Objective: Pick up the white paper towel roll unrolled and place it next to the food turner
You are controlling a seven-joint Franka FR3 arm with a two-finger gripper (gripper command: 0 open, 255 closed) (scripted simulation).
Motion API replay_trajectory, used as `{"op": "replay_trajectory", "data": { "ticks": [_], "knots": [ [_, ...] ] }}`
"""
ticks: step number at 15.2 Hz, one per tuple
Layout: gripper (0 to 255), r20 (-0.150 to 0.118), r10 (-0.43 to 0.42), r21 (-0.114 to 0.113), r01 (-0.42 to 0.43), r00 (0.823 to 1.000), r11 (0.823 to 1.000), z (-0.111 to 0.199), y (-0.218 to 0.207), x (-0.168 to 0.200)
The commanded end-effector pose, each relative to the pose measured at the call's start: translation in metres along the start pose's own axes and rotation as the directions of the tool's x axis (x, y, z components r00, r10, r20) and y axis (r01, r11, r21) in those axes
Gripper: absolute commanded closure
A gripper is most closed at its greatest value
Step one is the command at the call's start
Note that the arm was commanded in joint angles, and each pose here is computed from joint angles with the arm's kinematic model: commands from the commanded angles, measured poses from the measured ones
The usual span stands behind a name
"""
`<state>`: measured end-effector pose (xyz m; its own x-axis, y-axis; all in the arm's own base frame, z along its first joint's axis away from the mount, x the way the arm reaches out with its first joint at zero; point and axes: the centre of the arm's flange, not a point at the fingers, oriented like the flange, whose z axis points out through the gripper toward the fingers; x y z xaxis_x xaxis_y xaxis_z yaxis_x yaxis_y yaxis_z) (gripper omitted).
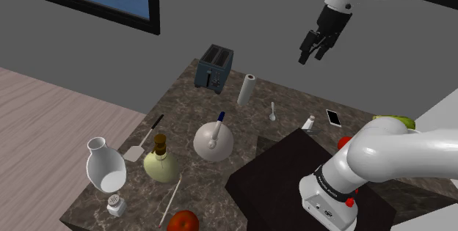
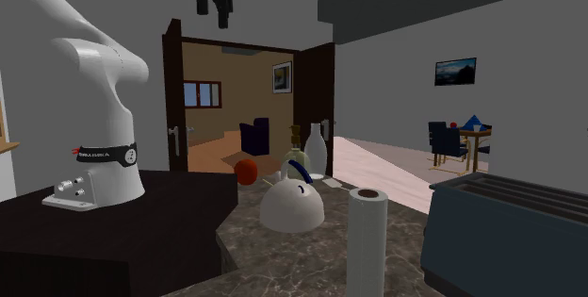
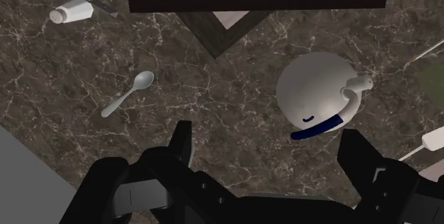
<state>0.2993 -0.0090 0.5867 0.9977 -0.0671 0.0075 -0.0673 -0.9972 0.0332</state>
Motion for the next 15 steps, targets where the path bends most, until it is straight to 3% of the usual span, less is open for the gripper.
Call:
{"op": "replay_trajectory", "data": {
  "ticks": [1, 15],
  "knots": [
    [0, 0.0, 0.0, 0.0, 0.0, 1.0, 1.0, 0.0, 0.0, 0.0],
    [0, 0.003, -0.077, 0.001, 0.077, 0.997, 0.997, 0.117, 0.058, 0.131]
  ]
}}
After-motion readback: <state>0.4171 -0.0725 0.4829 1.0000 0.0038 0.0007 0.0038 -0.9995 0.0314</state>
